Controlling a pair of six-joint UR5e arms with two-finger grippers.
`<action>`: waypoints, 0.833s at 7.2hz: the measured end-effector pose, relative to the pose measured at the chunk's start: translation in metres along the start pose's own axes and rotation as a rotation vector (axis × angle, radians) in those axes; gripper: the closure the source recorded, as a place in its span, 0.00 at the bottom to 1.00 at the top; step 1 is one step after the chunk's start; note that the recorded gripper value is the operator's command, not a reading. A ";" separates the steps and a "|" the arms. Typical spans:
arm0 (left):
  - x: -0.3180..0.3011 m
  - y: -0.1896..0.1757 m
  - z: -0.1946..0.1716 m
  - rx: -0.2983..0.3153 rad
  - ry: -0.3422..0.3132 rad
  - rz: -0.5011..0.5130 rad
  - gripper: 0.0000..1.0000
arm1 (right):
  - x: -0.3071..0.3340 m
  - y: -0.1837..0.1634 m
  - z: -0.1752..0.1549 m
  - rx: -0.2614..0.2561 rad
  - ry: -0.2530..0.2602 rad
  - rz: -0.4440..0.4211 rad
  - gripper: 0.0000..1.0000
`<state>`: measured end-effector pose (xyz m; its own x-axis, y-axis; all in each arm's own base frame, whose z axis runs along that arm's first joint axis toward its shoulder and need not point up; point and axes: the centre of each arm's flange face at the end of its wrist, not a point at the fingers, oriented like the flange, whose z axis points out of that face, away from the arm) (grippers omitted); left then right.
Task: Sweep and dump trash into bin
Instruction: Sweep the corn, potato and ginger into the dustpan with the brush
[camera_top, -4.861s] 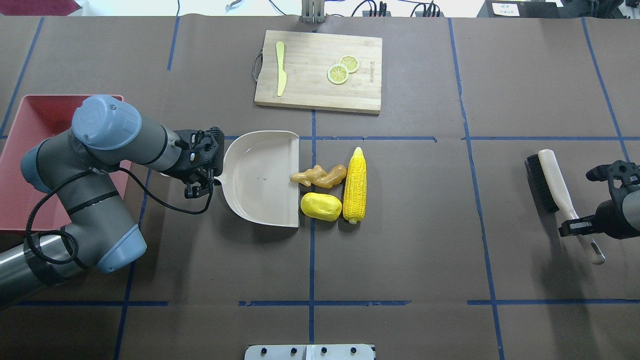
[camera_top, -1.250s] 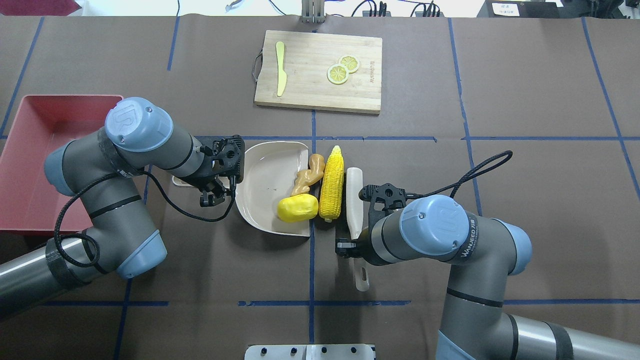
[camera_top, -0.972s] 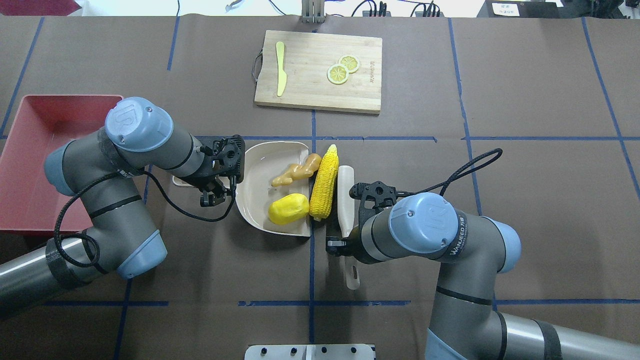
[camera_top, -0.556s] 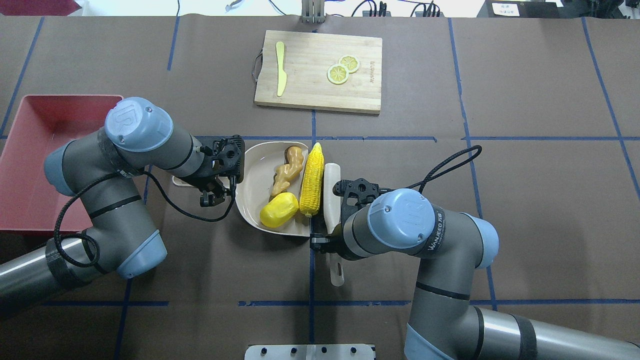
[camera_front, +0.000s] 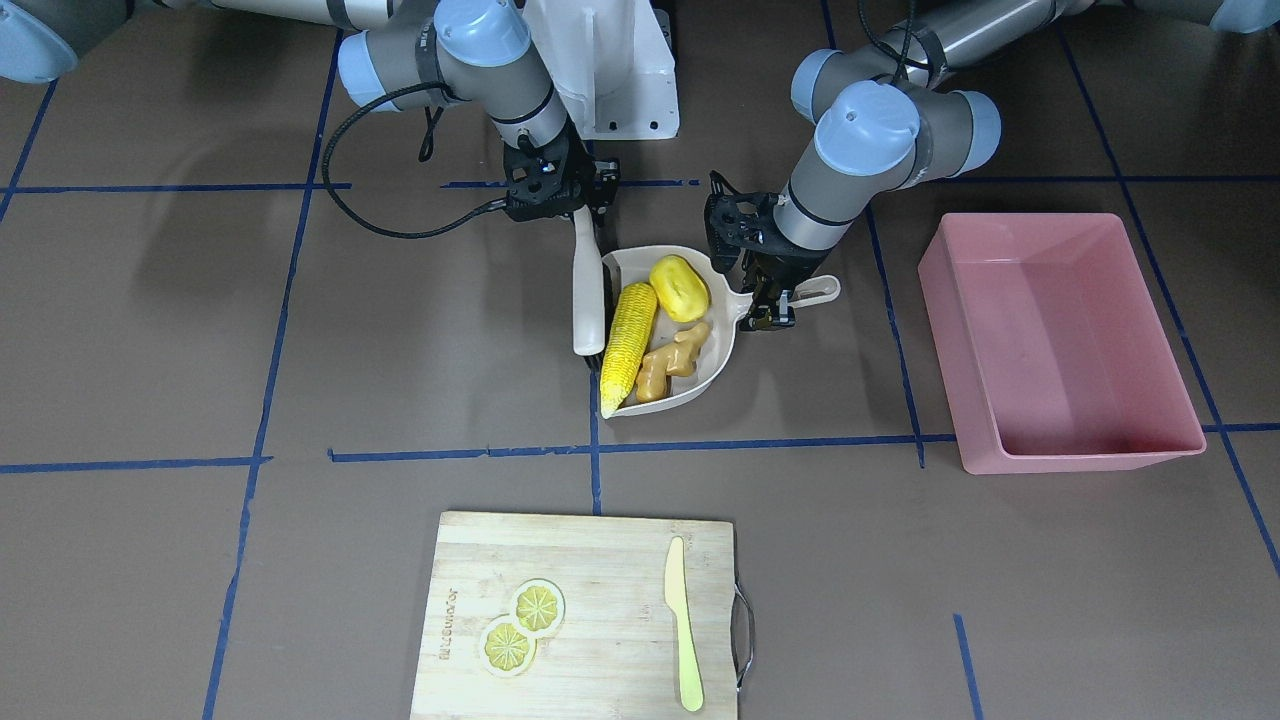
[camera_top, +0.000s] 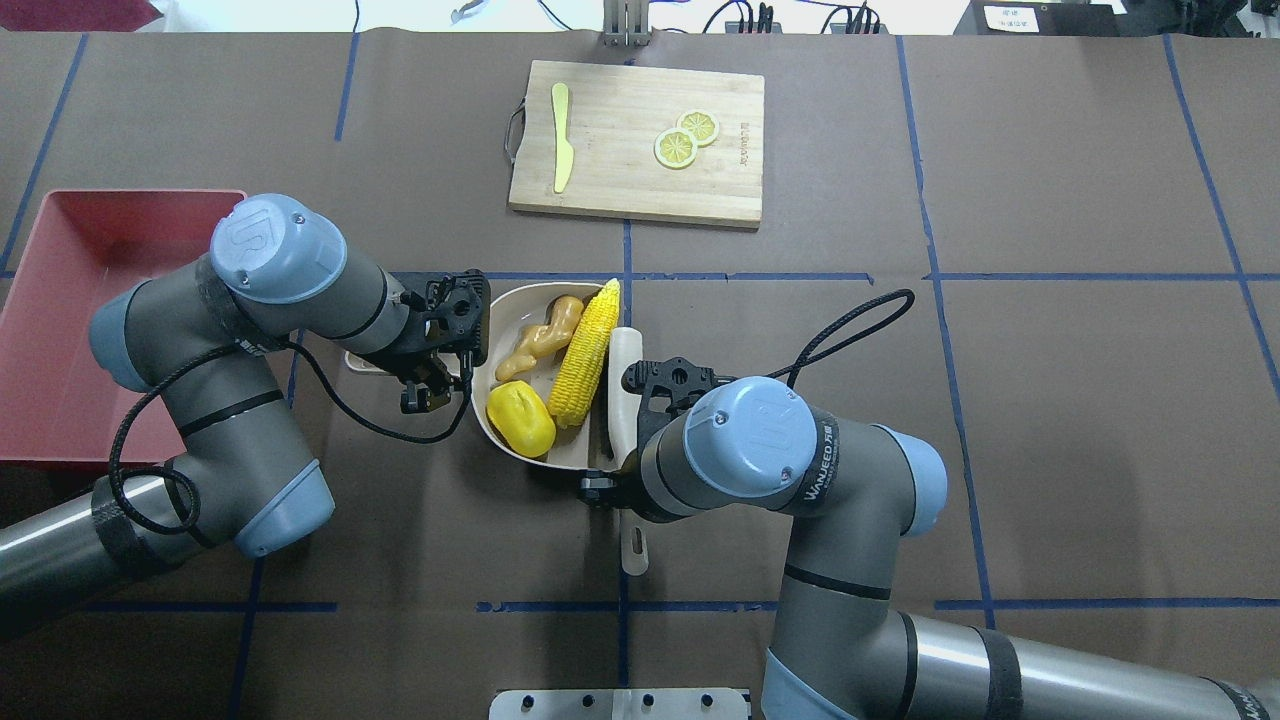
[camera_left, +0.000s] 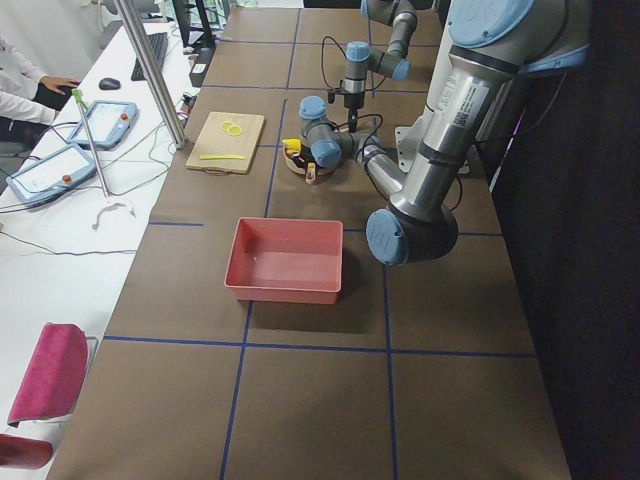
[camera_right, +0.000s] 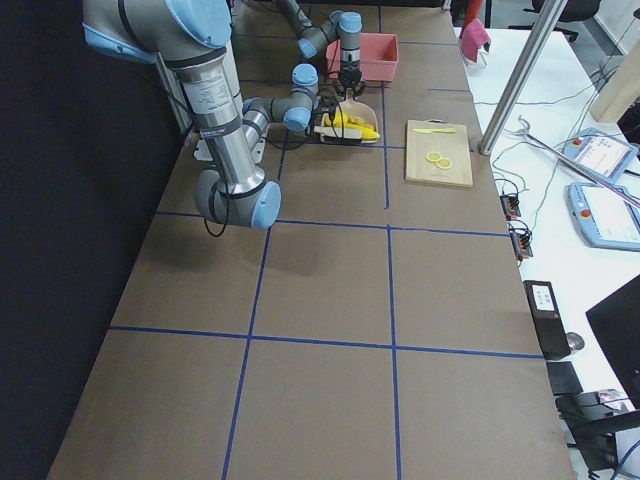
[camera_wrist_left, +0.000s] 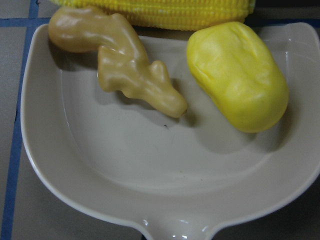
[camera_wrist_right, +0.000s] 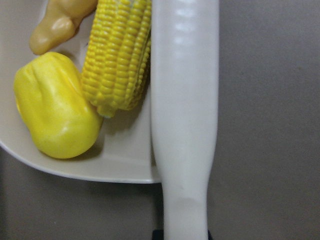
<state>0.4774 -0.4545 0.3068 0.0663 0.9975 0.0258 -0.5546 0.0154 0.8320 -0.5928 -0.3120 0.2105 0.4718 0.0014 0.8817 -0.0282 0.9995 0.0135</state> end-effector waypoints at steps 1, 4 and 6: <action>0.000 0.000 0.000 0.000 0.000 0.000 0.99 | -0.004 0.002 0.001 -0.003 -0.003 -0.003 1.00; 0.000 0.001 0.000 -0.001 0.000 0.000 0.99 | -0.015 0.007 0.000 0.003 -0.016 -0.012 1.00; 0.000 0.001 0.000 -0.001 0.000 -0.001 0.99 | -0.015 0.008 -0.002 0.002 -0.019 -0.014 1.00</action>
<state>0.4773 -0.4544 0.3075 0.0663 0.9975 0.0251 -0.5553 0.0160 0.8315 -0.5981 -0.3043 0.1966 0.4558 -0.0128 0.8900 -0.0238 0.9994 0.0266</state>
